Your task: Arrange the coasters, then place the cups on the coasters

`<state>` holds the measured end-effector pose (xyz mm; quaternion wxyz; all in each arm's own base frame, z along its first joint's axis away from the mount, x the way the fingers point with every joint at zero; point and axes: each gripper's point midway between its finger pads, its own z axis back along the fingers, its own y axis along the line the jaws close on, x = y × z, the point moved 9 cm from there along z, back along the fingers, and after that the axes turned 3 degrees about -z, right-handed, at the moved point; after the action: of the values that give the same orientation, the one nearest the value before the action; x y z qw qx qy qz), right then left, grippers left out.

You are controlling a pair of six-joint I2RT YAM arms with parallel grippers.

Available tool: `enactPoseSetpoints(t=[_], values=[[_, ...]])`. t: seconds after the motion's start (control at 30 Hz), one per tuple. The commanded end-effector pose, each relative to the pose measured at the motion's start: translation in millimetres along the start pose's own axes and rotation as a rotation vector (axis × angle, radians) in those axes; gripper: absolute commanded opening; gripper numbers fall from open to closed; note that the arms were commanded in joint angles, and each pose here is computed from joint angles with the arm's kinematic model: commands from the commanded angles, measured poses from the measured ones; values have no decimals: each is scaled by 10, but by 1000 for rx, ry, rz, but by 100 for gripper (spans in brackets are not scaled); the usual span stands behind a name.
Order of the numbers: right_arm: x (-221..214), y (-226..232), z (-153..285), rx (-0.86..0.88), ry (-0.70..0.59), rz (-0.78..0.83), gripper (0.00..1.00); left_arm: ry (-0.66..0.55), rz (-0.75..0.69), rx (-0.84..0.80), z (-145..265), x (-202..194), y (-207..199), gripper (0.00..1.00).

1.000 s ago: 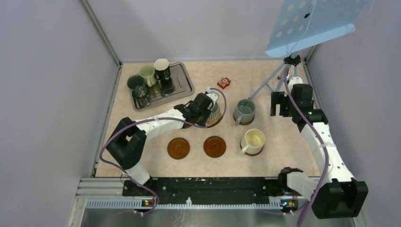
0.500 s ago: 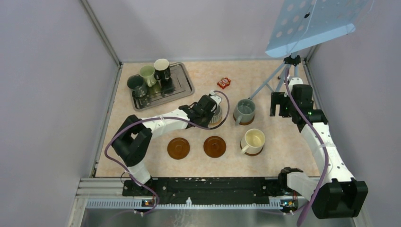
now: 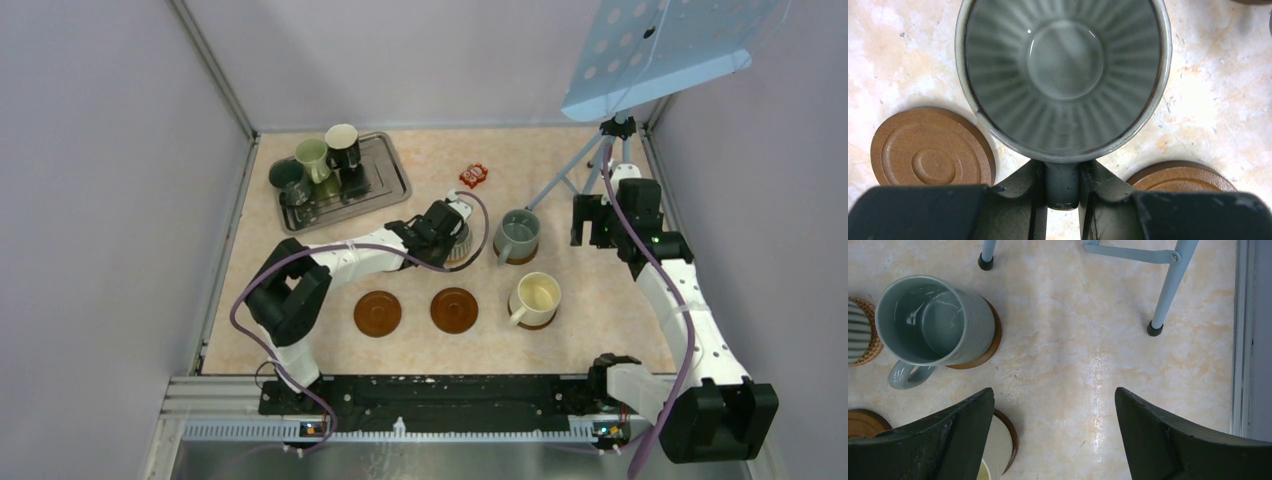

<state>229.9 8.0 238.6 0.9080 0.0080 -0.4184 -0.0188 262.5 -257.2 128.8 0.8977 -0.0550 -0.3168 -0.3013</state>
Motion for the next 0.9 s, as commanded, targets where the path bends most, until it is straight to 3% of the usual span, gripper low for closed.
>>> enactPoseSetpoints(t=[0.0,0.2,0.53,0.87], values=[[-8,-8,42,2,-18,-19,89,-102,57,25,11,309,-31,2],[-21,-15,40,-3,-15,-14,89,-103,54,15,30,306,-63,12],[-57,-26,59,-8,-15,-4,89,-109,25,13,144,327,-100,37],[-78,-26,81,-5,-18,-5,89,-95,29,17,195,312,-100,52]])
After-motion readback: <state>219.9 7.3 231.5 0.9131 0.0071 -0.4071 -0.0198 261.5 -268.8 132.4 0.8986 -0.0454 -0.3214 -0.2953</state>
